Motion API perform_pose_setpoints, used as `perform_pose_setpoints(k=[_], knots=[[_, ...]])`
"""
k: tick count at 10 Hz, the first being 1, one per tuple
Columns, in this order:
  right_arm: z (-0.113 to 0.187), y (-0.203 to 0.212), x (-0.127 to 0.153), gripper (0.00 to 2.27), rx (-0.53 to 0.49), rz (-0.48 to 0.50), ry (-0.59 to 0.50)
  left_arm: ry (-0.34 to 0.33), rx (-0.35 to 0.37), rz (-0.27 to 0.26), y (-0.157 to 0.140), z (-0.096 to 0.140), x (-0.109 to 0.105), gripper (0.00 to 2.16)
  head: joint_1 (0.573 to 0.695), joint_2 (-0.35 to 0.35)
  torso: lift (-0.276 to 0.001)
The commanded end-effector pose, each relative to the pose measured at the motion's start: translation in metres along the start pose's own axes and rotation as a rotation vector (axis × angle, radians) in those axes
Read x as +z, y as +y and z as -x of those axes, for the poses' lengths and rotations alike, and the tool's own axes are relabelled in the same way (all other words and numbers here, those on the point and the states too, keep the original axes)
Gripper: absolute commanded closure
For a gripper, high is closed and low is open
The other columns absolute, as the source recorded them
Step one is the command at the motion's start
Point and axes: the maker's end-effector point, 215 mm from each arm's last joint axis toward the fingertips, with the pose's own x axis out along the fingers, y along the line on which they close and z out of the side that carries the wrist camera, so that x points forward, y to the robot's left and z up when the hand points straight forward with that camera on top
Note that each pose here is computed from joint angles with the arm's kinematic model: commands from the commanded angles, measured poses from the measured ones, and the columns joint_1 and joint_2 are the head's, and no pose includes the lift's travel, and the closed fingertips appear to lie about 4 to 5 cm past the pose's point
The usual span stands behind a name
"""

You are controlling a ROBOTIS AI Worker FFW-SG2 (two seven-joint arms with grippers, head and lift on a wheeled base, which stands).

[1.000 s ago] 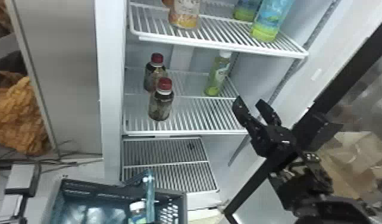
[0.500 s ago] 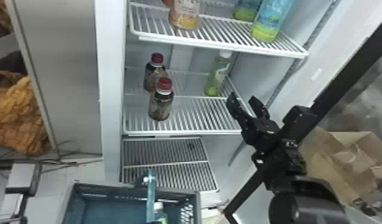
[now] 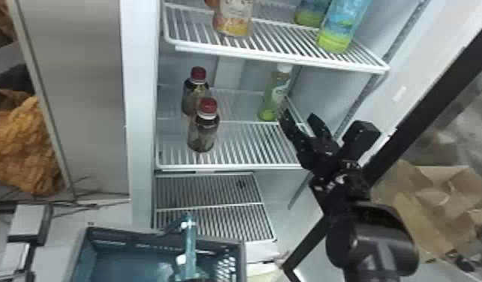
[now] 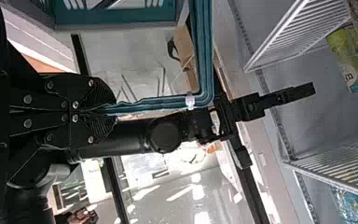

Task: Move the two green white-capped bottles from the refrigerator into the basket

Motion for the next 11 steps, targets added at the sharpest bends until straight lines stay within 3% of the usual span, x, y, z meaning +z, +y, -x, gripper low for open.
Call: perform_pose_setpoints(k=[1,6,11], knots=[[-0.012,0.000,-0.006,0.46,-0.001,0.010,0.014,0.001,0.002,-0.001,0.000,0.000,0.000,1.16,0.695,-0.350,-0.263],[-0.038,0.005,-0.015,0.20,0.000,0.005,0.047,0.000,-0.002,-0.001,-0.001,0.000,0.000,1.16,0.695,-0.350,-0.263],[-0.068,0.006,-0.022,0.16,-0.004,-0.016,0.068,-0.005,0.000,-0.002,0.000,0.000,0.002,1.16,0.695,-0.350,-0.263]])
